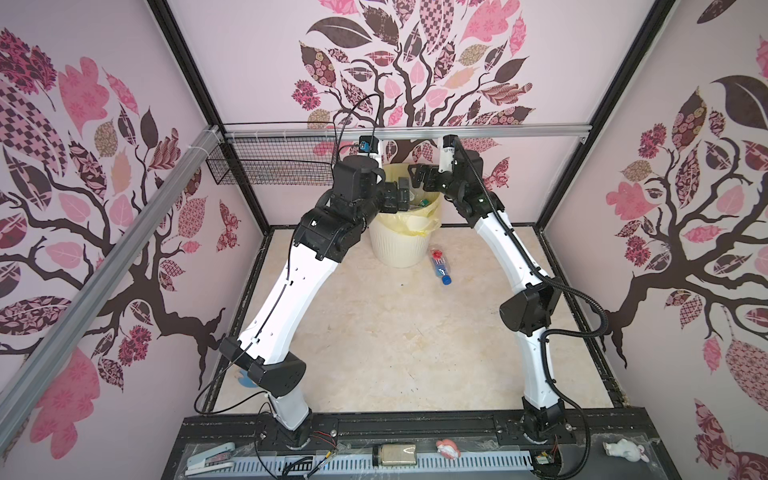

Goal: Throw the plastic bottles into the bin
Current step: 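Lower right gripper onto the Fiji bottle beside the bin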

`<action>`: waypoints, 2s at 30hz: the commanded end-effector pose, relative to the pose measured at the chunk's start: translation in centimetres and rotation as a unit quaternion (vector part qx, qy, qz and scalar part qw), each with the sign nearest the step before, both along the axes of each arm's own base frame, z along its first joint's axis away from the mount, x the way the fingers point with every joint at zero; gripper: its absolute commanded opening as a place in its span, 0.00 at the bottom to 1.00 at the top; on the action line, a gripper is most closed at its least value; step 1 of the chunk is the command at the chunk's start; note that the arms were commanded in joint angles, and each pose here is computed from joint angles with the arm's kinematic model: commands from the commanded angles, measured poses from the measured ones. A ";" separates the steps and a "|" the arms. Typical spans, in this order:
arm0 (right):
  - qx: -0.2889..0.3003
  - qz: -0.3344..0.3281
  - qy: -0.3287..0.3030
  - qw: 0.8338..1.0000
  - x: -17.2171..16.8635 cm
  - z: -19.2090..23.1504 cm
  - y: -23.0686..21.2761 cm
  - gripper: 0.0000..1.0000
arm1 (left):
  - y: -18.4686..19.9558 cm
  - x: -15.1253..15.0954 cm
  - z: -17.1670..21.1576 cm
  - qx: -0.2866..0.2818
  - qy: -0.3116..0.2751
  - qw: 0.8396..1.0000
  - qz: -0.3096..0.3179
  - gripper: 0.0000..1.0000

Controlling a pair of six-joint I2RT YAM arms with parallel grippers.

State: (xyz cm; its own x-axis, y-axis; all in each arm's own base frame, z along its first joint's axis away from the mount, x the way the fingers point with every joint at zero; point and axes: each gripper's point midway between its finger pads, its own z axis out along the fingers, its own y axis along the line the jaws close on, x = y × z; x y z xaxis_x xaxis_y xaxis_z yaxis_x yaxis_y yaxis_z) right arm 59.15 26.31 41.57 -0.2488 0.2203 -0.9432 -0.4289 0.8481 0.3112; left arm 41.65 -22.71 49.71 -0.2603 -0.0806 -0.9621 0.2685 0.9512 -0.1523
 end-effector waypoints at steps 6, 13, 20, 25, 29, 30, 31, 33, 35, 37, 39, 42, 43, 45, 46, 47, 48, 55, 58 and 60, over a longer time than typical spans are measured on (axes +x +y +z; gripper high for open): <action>0.004 -0.019 -0.032 0.999 -3.7 5.8 -2.2 0.99 | -0.1 -0.6 0.5 -0.036 0.006 0.999 -0.008 0.97; -0.016 -0.037 -0.014 0.999 -4.7 5.0 -3.7 1.00 | -0.8 -0.2 -1.7 -0.046 0.039 0.998 -0.012 0.97; -0.029 -0.071 0.008 0.997 -6.1 3.3 -7.7 0.99 | -3.8 -0.3 -3.3 -0.034 0.053 0.997 -0.042 0.97; -0.036 -0.103 0.023 0.994 -7.6 1.1 -11.4 1.00 | -7.1 -1.2 -5.2 -0.015 0.067 0.995 -0.077 0.97; -0.054 -0.123 0.061 0.989 -8.4 -2.4 -13.7 1.00 | -9.5 -1.7 -7.1 -0.007 0.084 0.991 -0.101 0.97; -0.067 -0.125 0.073 0.987 -8.5 -3.5 -13.9 0.99 | -9.9 -1.8 -7.8 -0.008 0.091 0.990 -0.107 0.97; -0.075 -0.128 0.084 0.985 -8.6 -4.6 -14.1 1.00 | -10.4 -1.9 -8.3 -0.009 0.093 0.989 -0.111 0.97; -0.087 -0.132 0.108 0.981 -9.0 -7.4 -14.4 1.00 | -11.4 -2.2 -9.8 -0.003 0.096 0.988 -0.120 0.97; -0.092 -0.133 0.130 0.978 -9.5 -10.2 -14.6 0.99 | -12.4 -2.8 -11.1 -0.002 0.097 0.987 -0.129 0.97; -0.098 -0.133 0.151 0.975 -9.8 -13.0 -14.7 0.99 | -13.1 -3.4 -12.7 0.003 0.103 0.985 -0.137 0.97; -0.104 -0.135 0.177 0.969 -10.1 -16.0 -14.8 0.99 | -13.3 -4.1 -13.8 0.004 0.105 0.985 -0.138 0.97; -0.106 -0.132 0.217 0.961 -10.2 -20.2 -14.7 1.00 | -13.1 -5.0 -15.6 0.004 0.123 0.982 -0.142 0.97; -0.103 -0.128 0.228 0.960 -10.2 -21.5 -14.5 1.00 | -13.0 -5.3 -16.2 0.008 0.129 0.981 -0.142 0.97; -0.093 -0.113 0.247 0.958 -10.1 -23.4 -13.8 1.00 | -12.7 -5.6 -17.3 0.010 0.139 0.980 -0.140 0.97; -0.086 -0.105 0.256 0.957 -10.1 -24.4 -13.4 1.00 | -12.7 -5.9 -17.9 0.011 0.144 0.979 -0.141 0.97; -0.078 -0.100 0.263 0.957 -10.0 -25.1 -13.1 1.00 | -12.6 -6.0 -18.1 0.012 0.147 0.979 -0.140 0.97; -0.073 -0.095 0.268 0.956 -9.9 -25.7 -12.8 0.99 | -12.4 -6.1 -18.4 0.014 0.149 0.979 -0.140 0.97; -0.058 -0.088 0.317 0.943 -7.8 -30.1 -11.5 0.99 | -11.7 -6.5 -19.6 0.032 0.154 0.978 -0.137 0.97; -0.066 -0.091 0.329 0.938 -7.1 -31.7 -11.1 1.00 | -11.8 -6.4 -20.0 0.035 0.156 0.978 -0.137 0.97; -0.069 -0.091 0.334 0.936 -6.7 -32.5 -10.8 0.99 | -11.8 -6.4 -20.2 0.036 0.157 0.977 -0.139 0.97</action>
